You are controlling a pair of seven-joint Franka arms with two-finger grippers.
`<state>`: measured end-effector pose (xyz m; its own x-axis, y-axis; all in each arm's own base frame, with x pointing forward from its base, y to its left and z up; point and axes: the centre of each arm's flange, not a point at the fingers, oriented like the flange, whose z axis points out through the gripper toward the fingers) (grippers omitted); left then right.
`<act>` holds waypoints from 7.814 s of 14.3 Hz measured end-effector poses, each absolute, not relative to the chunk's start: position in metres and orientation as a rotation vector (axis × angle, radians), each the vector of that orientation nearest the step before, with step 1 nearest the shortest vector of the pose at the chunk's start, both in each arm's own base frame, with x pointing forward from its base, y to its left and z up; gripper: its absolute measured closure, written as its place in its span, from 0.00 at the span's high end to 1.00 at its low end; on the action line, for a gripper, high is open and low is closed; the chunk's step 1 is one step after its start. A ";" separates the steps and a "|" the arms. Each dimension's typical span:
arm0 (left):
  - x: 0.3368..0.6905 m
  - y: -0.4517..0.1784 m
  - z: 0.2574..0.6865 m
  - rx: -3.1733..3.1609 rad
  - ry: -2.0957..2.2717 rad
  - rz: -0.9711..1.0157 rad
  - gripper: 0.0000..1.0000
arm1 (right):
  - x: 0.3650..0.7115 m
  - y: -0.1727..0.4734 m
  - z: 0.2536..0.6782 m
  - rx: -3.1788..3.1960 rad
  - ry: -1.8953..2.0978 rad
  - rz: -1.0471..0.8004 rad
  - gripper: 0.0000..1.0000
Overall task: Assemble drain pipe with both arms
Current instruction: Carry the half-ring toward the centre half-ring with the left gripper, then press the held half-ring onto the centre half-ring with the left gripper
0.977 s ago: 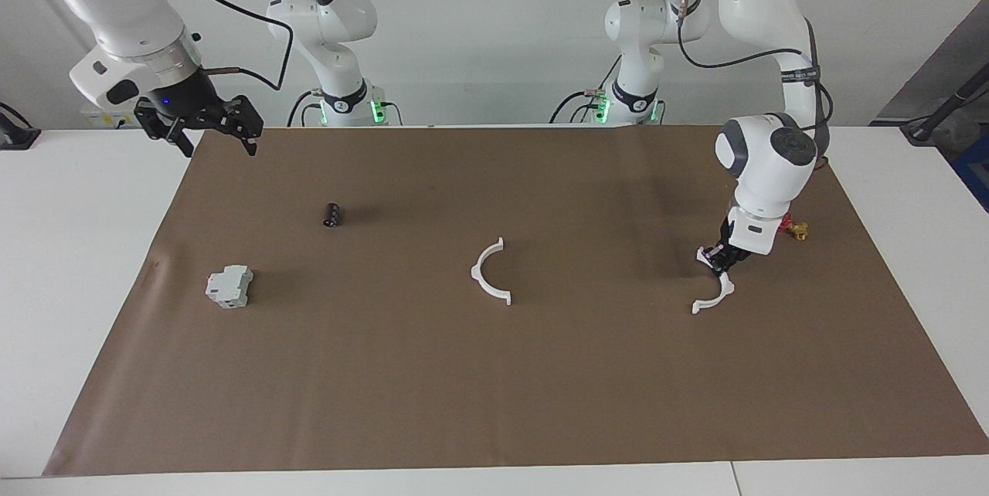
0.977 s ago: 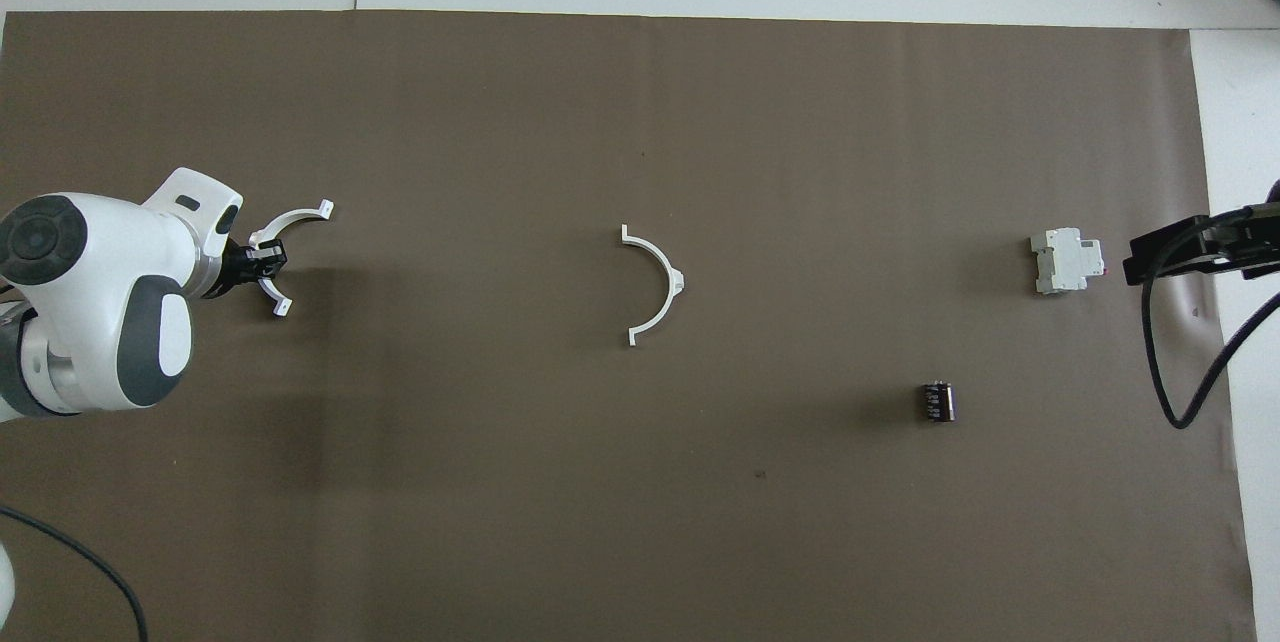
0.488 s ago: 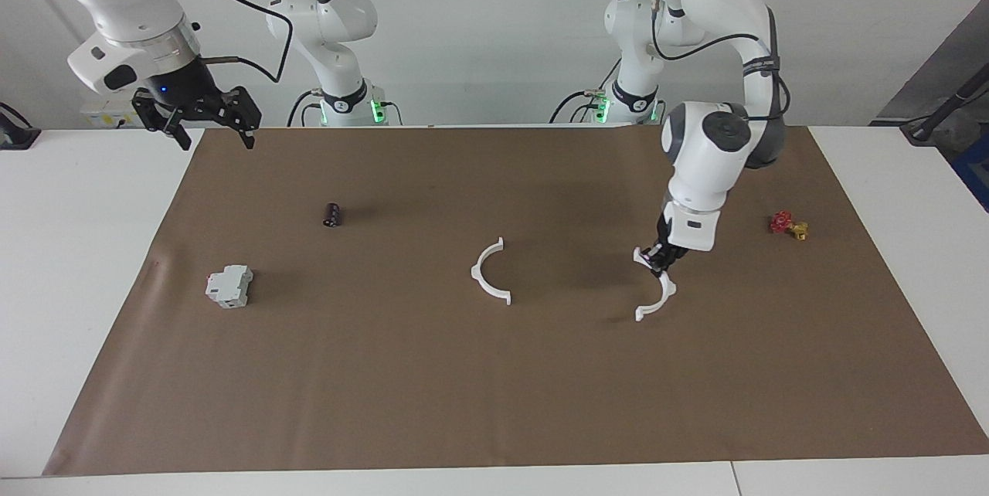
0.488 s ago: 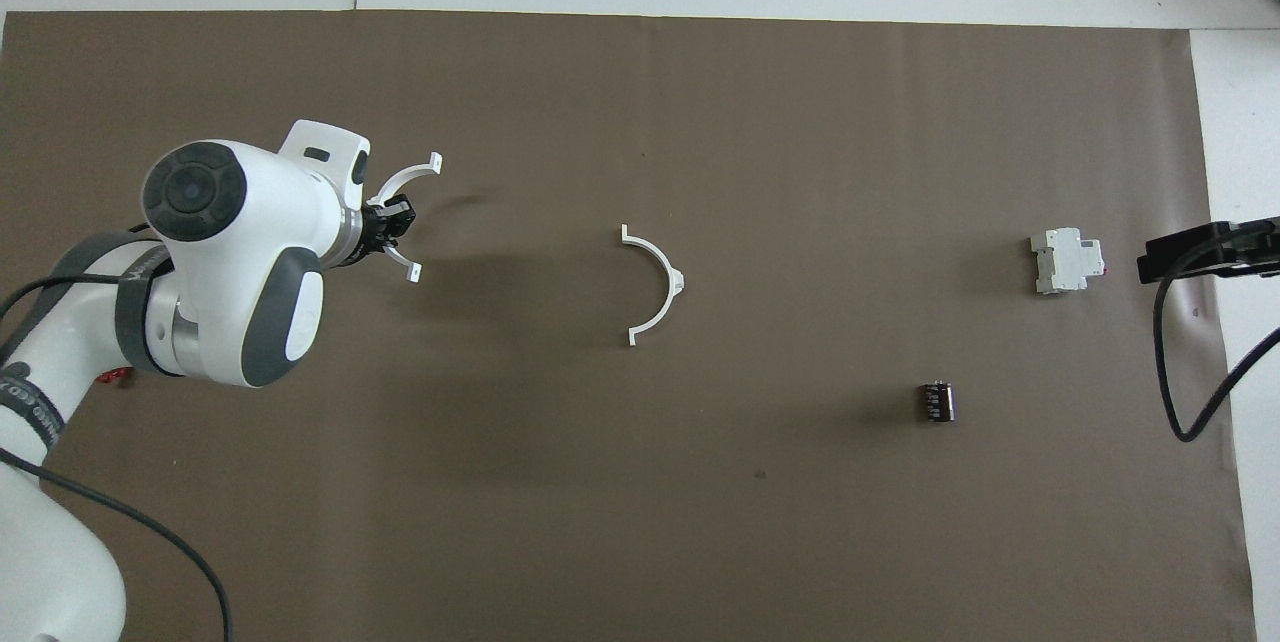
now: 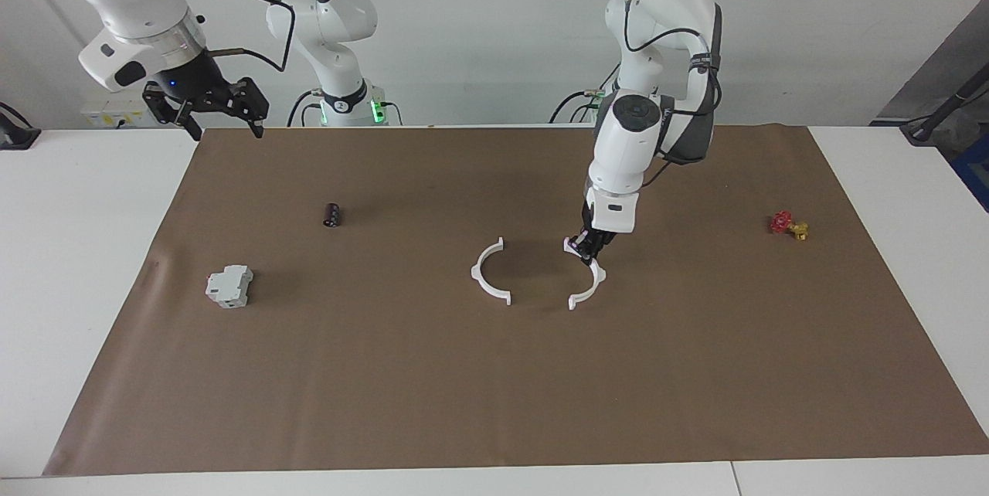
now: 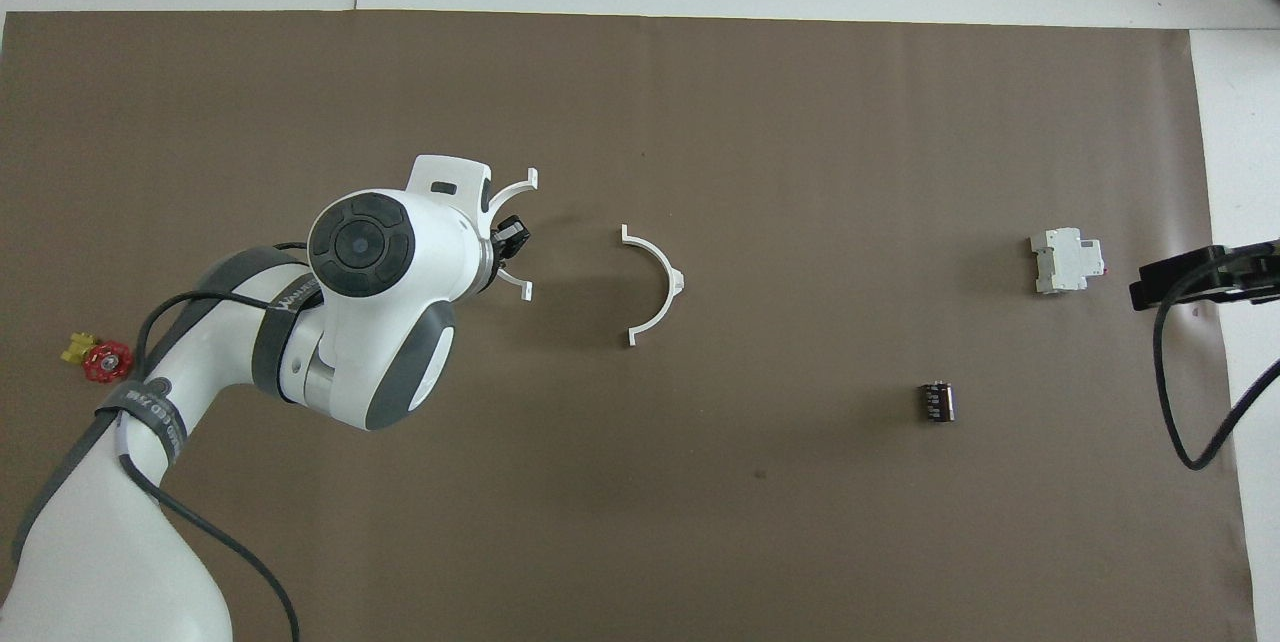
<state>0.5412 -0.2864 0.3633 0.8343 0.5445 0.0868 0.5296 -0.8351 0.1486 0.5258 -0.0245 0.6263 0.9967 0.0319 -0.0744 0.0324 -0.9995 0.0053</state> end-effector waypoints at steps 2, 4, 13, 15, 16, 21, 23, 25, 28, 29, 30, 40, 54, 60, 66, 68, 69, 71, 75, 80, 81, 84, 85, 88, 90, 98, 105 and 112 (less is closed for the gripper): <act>0.541 -0.312 0.355 2.876 0.893 0.183 0.07 | 0.526 -0.024 0.626 3.132 0.050 -0.119 1.00; 0.546 -0.329 0.344 2.869 0.922 0.174 0.07 | 0.526 -0.025 0.626 3.131 0.050 -0.119 1.00; 0.531 -0.346 0.323 3.021 0.937 0.199 0.07 | 0.524 -0.028 0.627 3.132 0.041 -0.114 1.00; 0.524 -0.356 0.323 3.012 0.958 0.201 0.07 | 0.524 -0.028 0.628 3.132 0.040 -0.113 1.00; 0.521 -0.361 0.323 3.006 0.972 0.202 0.07 | 0.524 -0.028 0.628 3.132 0.040 -0.112 1.00; 0.513 -0.374 0.317 2.995 0.989 0.204 0.07 | 0.524 -0.028 0.628 3.132 0.040 -0.112 1.00; 0.513 -0.377 0.312 2.991 0.981 0.208 0.07 | 0.524 -0.028 0.628 3.132 0.040 -0.112 1.00; 0.513 -0.378 0.308 2.991 0.973 0.215 0.07 | 0.524 -0.028 0.628 3.132 0.040 -0.112 1.00; 0.513 -0.379 0.304 3.000 0.964 0.221 0.07 | 0.524 -0.028 0.628 3.132 0.040 -0.112 1.00; 0.512 -0.379 0.303 3.003 0.963 0.219 0.07 | 0.524 -0.028 0.628 3.132 0.040 -0.112 1.00; 0.511 -0.379 0.302 3.007 0.961 0.217 0.07 | 0.524 -0.028 0.628 3.132 0.040 -0.112 1.00; 0.502 -0.390 0.300 3.000 0.975 0.216 0.07 | 0.524 -0.028 0.628 3.132 0.040 -0.112 1.00; 0.499 -0.396 0.302 2.952 1.053 0.226 0.07 | 0.524 -0.028 0.628 3.132 0.040 -0.112 1.00; 0.495 -0.396 0.296 2.962 1.055 0.217 0.07 | 0.524 -0.028 0.628 3.132 0.040 -0.112 1.00; 0.494 -0.396 0.296 2.963 1.053 0.219 0.07 | 0.524 -0.028 0.628 3.132 0.040 -0.112 1.00; 0.494 -0.396 0.296 2.963 1.053 0.220 0.07 | 0.524 -0.028 0.628 3.132 0.040 -0.112 1.00; 0.494 -0.396 0.296 2.963 1.053 0.220 0.07 | 0.524 -0.028 0.628 3.132 0.040 -0.112 1.00; 0.494 -0.396 0.296 2.963 1.054 0.220 0.07 | 0.524 -0.028 0.628 3.132 0.040 -0.112 1.00; 0.494 -0.396 0.296 2.963 1.054 0.220 0.07 | 0.524 -0.028 0.628 3.132 0.040 -0.112 1.00; 0.494 -0.397 0.296 2.962 1.052 0.221 0.07 | 0.524 -0.028 0.628 3.132 0.040 -0.112 1.00; 0.494 -0.397 0.296 2.962 1.052 0.222 0.07 | 0.524 -0.028 0.628 3.132 0.040 -0.112 1.00; 0.493 -0.398 0.296 2.959 1.051 0.223 0.07 | 0.524 -0.028 0.628 3.132 0.040 -0.112 1.00; 0.493 -0.399 0.296 2.957 1.051 0.224 0.07 | 0.524 -0.028 0.628 3.132 0.040 -0.112 1.00; 0.492 -0.401 0.297 2.953 1.049 0.225 0.07 | 0.524 -0.028 0.628 3.132 0.040 -0.112 1.00; 0.492 -0.401 0.297 2.952 1.049 0.226 0.07 | 0.524 -0.028 0.628 3.132 0.040 -0.112 1.00; 0.492 -0.401 0.296 2.951 1.051 0.225 0.12 | 0.524 -0.028 0.628 3.132 0.040 -0.112 1.00; 0.492 -0.401 0.296 2.950 1.052 0.226 0.95 | 0.524 -0.028 0.628 3.132 0.040 -0.112 1.00; 0.492 -0.400 0.297 2.949 1.053 0.227 1.00 | 0.524 -0.028 0.628 3.132 0.040 -0.112 1.00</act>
